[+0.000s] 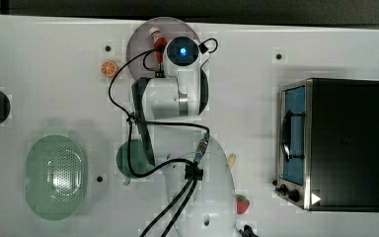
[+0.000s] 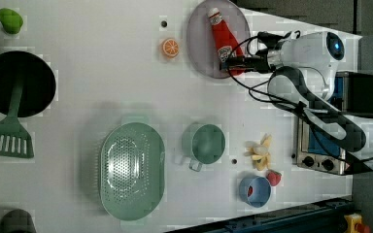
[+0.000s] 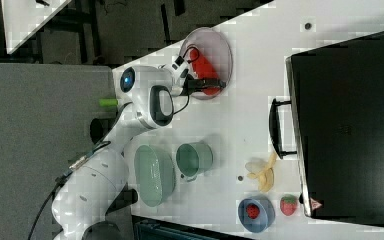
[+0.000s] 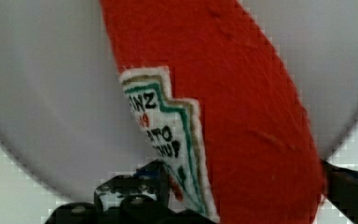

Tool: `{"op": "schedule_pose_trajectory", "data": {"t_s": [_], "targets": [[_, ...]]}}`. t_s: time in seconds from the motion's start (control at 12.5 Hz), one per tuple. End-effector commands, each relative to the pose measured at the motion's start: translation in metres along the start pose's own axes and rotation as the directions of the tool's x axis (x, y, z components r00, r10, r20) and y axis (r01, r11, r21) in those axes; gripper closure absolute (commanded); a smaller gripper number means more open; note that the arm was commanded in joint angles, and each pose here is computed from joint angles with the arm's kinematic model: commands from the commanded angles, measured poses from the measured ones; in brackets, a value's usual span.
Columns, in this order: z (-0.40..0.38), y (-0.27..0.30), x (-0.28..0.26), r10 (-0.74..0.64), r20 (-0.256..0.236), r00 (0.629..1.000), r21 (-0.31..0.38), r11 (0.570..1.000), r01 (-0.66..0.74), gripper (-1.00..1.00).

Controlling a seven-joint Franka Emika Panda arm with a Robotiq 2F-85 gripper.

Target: Pick ketchup from plate and place it on table.

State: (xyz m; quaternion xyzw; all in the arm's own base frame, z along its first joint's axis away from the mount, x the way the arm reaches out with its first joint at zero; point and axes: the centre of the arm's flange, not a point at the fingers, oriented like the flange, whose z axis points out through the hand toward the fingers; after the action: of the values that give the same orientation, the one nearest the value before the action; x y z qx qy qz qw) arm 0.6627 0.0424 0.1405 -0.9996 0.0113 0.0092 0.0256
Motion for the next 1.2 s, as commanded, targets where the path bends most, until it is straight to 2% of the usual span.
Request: {"op": "schedule_pose_trajectory", "data": {"t_s": [0.08,0.24,0.4,0.48,0.64,0.96,1.2], "targets": [[-0.021,-0.008,0.019,-0.047,-0.074,0.996,0.006,0.999,0.048,-1.0],[-0.016,-0.007,0.018,-0.046,-0.066,0.997,0.006,0.999,0.046,-0.93],[-0.016,-0.007,0.019,-0.045,-0.07,0.997,0.006,0.999,0.045,-0.43],[-0.02,-0.007,0.02,-0.045,-0.076,0.996,0.007,0.999,0.046,-0.26],[-0.026,-0.006,0.022,-0.041,-0.084,0.996,0.006,0.999,0.042,-0.27],[-0.083,-0.002,0.037,-0.004,-0.133,0.991,0.012,1.0,0.006,-0.27],[-0.149,0.005,0.041,0.023,-0.095,0.995,0.004,1.0,-0.023,-0.27]]}}
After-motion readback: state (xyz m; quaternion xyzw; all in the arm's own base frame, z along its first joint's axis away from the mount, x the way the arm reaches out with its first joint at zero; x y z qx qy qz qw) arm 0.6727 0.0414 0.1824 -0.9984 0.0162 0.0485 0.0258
